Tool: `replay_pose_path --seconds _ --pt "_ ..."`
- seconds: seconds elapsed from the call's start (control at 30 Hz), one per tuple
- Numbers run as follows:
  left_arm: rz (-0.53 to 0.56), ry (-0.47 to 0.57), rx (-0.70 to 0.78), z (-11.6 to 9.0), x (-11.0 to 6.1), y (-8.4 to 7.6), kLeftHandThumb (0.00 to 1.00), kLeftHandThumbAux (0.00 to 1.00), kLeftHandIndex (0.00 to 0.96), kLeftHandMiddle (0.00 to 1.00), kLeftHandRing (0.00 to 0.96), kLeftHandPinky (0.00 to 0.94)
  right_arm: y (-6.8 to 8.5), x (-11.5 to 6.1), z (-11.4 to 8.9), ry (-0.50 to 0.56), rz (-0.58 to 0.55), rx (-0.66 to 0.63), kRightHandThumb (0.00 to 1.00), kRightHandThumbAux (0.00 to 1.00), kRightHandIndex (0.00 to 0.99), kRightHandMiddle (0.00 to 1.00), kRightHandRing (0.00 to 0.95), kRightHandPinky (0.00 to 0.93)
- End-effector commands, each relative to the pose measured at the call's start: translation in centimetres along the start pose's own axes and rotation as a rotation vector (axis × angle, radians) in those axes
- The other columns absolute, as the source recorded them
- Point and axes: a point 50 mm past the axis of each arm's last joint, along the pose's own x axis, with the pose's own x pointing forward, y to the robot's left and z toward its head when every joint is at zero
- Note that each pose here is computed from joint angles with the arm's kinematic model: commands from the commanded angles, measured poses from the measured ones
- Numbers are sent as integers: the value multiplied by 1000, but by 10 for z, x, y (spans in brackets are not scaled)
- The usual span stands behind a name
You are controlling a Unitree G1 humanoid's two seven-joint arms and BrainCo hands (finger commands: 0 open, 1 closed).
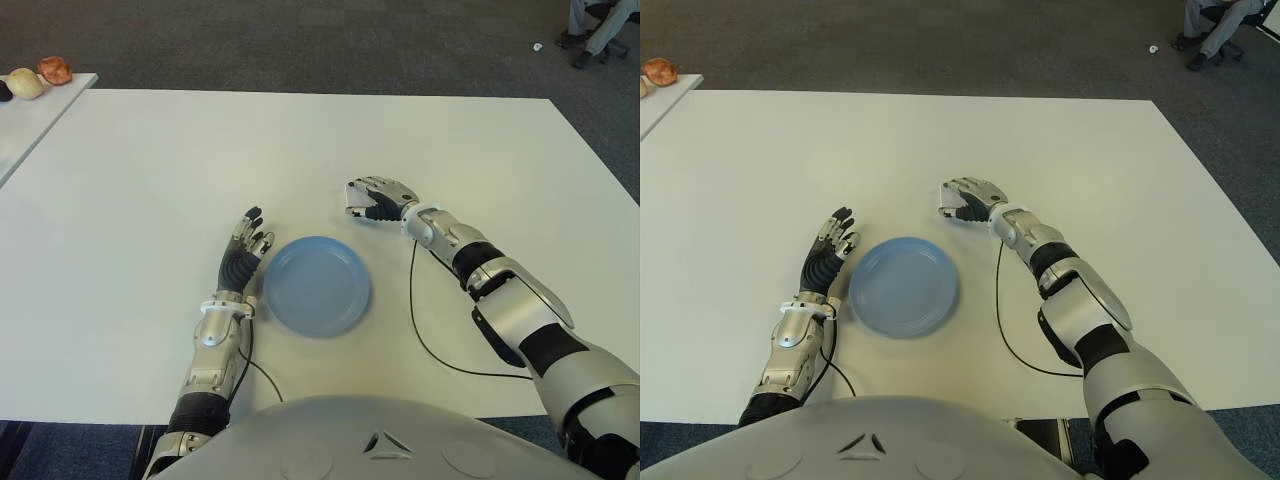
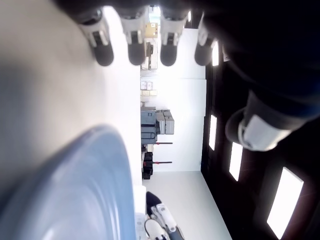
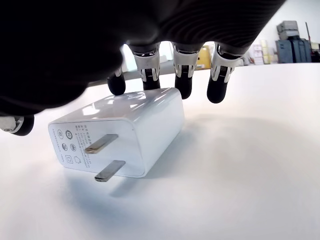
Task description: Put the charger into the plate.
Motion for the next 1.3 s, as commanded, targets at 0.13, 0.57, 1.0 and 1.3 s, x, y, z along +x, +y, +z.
replay_pose_path --seconds 0.13,0.57,1.0,1.3 --pt "8 156 -17 -26 -18 -3 0 520 51 43 21 20 31 -5 6 -22 116 -117 333 136 0 0 0 0" --pt "10 160 -25 -27 -18 -4 0 525 57 39 17 23 35 -2 19 -68 68 -160 414 67 0 0 0 0" --pt "10 156 -37 -27 -17 -4 0 534 62 36 16 18 36 -3 19 -78 54 -157 440 48 0 0 0 0" --pt "5 151 -35 -27 -17 -3 0 531 63 36 14 17 36 -5 21 -97 9 -127 432 80 0 0 0 0"
